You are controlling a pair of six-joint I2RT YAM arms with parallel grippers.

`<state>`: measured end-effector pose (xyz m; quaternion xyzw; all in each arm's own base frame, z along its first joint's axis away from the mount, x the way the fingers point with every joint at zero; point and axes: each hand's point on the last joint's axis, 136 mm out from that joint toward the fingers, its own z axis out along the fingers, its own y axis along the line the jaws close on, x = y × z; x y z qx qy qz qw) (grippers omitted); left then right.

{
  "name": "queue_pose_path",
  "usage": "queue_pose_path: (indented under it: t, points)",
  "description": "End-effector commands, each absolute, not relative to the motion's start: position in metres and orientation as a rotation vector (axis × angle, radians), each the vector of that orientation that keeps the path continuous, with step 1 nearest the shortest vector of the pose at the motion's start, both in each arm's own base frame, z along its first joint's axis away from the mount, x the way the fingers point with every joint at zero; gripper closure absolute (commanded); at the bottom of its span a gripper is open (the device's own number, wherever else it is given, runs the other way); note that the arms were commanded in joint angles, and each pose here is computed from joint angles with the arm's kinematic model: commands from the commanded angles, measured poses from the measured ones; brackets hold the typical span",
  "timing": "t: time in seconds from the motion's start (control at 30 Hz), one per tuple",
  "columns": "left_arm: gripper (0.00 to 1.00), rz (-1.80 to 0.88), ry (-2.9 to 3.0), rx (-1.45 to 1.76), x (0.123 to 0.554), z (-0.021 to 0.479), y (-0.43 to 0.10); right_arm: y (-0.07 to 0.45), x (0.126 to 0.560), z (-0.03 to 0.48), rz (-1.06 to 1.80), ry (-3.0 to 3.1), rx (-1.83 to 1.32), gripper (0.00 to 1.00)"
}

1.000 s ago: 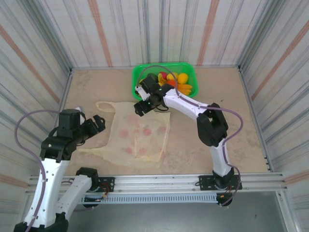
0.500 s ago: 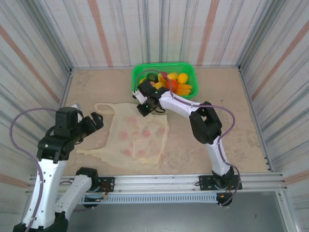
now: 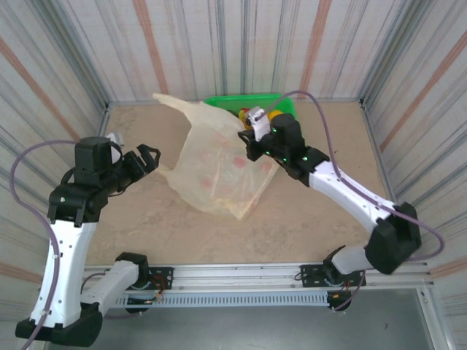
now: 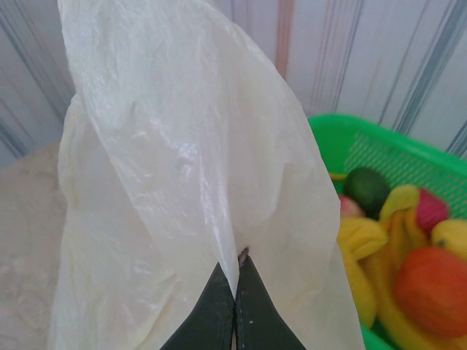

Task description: Place the fake fruits into the plastic bag and tie a complex knot

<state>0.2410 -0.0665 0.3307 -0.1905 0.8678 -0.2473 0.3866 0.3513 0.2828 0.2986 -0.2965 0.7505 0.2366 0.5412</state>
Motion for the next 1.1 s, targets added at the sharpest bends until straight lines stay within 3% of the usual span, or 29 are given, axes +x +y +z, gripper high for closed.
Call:
queue_pose_path:
  t: [0.0,0.23,0.6,0.8,1.07]
  points:
    - [0.01,-0.726,2.169,-0.494,0.244,0.351,-0.075,0.269,0.355,0.328,0.501,1.623,-0.713,1.0]
    - [0.04,-0.718,2.171,-0.559,0.26,0.333,-0.069,0.236,0.336,0.352,0.399,1.479,-0.679,1.0]
    - [0.05,-0.993,2.268,-0.751,0.303,0.259,-0.083,0.212,0.308,0.363,0.39,1.392,-0.589,1.0]
    - [0.14,-1.297,2.223,-0.614,0.333,0.23,-0.123,0.199,0.294,0.37,0.417,1.376,-0.531,1.0]
    - [0.13,-1.264,2.171,-0.434,0.326,0.192,-0.14,0.194,0.289,0.364,0.466,1.389,-0.478,1.0]
